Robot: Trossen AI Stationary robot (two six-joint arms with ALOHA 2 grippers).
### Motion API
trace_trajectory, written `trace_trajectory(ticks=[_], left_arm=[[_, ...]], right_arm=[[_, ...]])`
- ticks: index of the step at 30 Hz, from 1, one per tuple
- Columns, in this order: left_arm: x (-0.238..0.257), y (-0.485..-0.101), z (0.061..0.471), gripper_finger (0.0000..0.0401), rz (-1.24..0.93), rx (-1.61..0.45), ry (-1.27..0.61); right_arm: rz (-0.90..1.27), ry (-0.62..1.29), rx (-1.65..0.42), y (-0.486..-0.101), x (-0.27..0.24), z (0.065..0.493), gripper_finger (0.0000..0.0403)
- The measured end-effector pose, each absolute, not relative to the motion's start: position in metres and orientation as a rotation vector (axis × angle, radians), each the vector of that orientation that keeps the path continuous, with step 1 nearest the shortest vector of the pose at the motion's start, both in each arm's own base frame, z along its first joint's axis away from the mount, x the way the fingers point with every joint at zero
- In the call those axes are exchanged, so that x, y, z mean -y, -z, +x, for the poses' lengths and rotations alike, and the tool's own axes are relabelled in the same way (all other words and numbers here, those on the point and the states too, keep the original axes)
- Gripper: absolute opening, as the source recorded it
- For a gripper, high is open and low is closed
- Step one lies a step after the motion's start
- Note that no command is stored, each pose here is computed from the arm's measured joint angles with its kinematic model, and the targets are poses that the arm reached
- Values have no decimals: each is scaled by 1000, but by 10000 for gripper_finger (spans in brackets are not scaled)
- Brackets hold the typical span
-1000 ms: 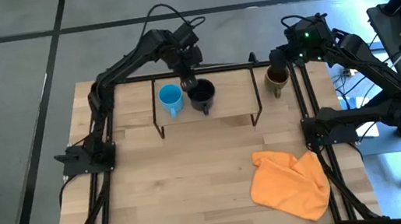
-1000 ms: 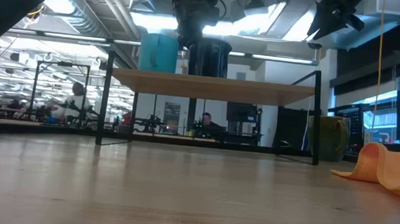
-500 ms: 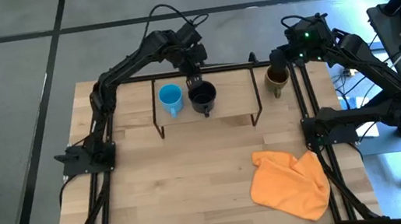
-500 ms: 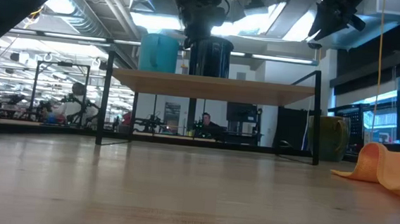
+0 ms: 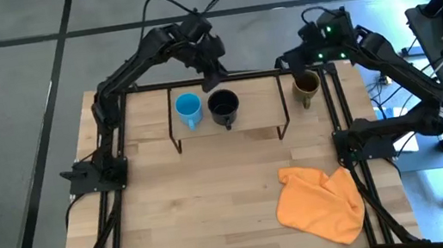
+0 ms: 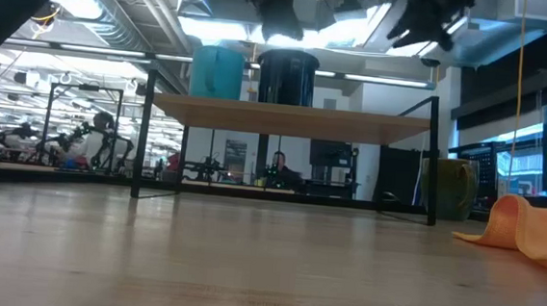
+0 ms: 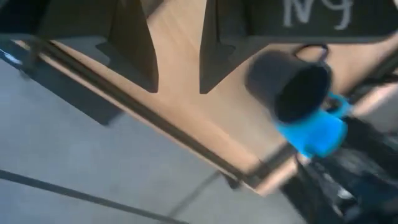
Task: Stack small to large cups/mugs on shelf
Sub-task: Put the brown mug on the shelf
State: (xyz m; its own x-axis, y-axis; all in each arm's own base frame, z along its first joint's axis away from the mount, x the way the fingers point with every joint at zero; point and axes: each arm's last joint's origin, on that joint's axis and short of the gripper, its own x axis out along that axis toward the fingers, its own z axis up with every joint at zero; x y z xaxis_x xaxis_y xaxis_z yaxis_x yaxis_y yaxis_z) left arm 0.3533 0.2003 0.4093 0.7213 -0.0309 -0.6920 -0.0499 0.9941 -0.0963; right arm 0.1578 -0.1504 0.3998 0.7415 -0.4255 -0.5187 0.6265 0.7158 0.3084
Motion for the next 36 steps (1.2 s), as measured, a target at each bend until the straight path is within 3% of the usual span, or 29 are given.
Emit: trace_trajectory(ticks=[5, 13, 15, 26, 30, 36], left_arm=[[-190, -423, 346, 61, -176, -664, 177], [-181, -420, 339, 61, -284, -707, 296], [-179, -417, 336, 61, -302, -748, 300], [-181, -415, 333, 61, -280, -785, 263], [-181, -415, 334, 61, -252, -774, 268], [-182, -415, 334, 61, -249, -771, 267]], right_arm=[[516, 568, -398, -393, 185, 150, 118], [580, 908, -521, -375, 225, 87, 118], [577, 969, -645, -373, 221, 77, 118], [648, 828, -891, -368, 229, 92, 118], [485, 709, -1046, -364, 221, 102, 118], [232, 657, -968, -385, 215, 137, 118]])
